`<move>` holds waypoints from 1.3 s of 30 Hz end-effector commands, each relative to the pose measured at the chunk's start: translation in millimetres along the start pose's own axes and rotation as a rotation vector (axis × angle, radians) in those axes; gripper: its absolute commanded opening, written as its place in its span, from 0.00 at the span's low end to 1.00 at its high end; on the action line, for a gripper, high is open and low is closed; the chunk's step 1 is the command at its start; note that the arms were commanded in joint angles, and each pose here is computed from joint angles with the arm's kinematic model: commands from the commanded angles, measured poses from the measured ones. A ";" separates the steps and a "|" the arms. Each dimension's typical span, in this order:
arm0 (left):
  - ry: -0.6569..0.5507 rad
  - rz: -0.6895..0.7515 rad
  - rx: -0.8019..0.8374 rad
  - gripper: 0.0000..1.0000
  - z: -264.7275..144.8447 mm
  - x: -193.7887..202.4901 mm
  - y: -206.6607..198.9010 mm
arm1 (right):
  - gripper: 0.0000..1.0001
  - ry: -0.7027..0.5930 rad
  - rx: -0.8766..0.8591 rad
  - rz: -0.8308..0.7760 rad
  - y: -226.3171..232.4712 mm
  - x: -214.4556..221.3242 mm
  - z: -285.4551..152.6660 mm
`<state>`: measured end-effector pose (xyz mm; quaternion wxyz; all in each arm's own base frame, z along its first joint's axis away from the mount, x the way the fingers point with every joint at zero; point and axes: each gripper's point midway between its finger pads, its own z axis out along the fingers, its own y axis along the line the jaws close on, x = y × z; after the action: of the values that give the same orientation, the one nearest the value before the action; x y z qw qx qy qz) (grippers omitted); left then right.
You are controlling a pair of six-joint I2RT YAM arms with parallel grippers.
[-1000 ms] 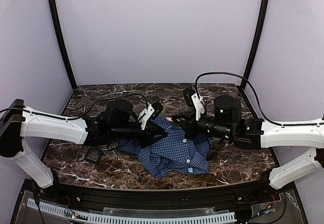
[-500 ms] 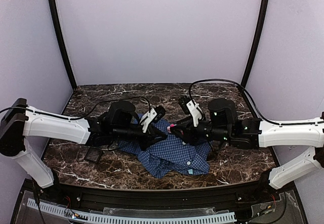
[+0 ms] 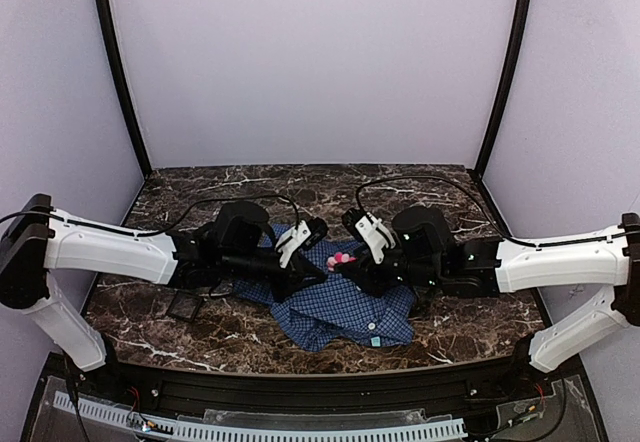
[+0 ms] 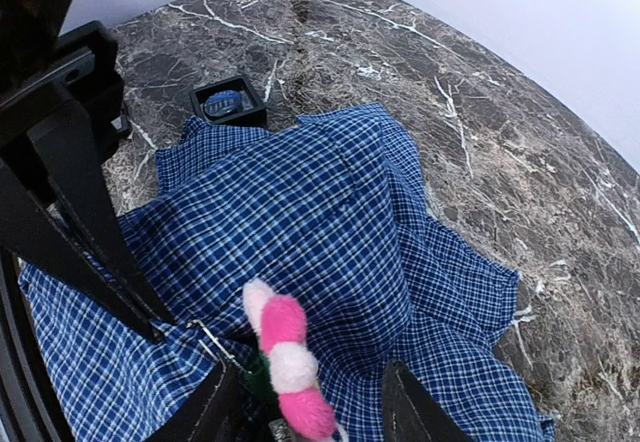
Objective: Remove the brooch from the garment
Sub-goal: Adjust the brooch on the crumpled clothing.
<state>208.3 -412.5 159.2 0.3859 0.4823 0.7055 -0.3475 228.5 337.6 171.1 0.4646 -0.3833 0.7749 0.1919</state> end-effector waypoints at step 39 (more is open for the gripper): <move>-0.078 0.219 -0.057 0.11 -53.7 -26.3 -7.3 | 0.00 -0.154 -0.345 -0.024 81.4 -17.8 -19.7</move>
<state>173.6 -389.2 189.9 0.3996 0.5742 0.6301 -0.3370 157.8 377.8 181.1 0.4340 -0.4871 0.6840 0.3263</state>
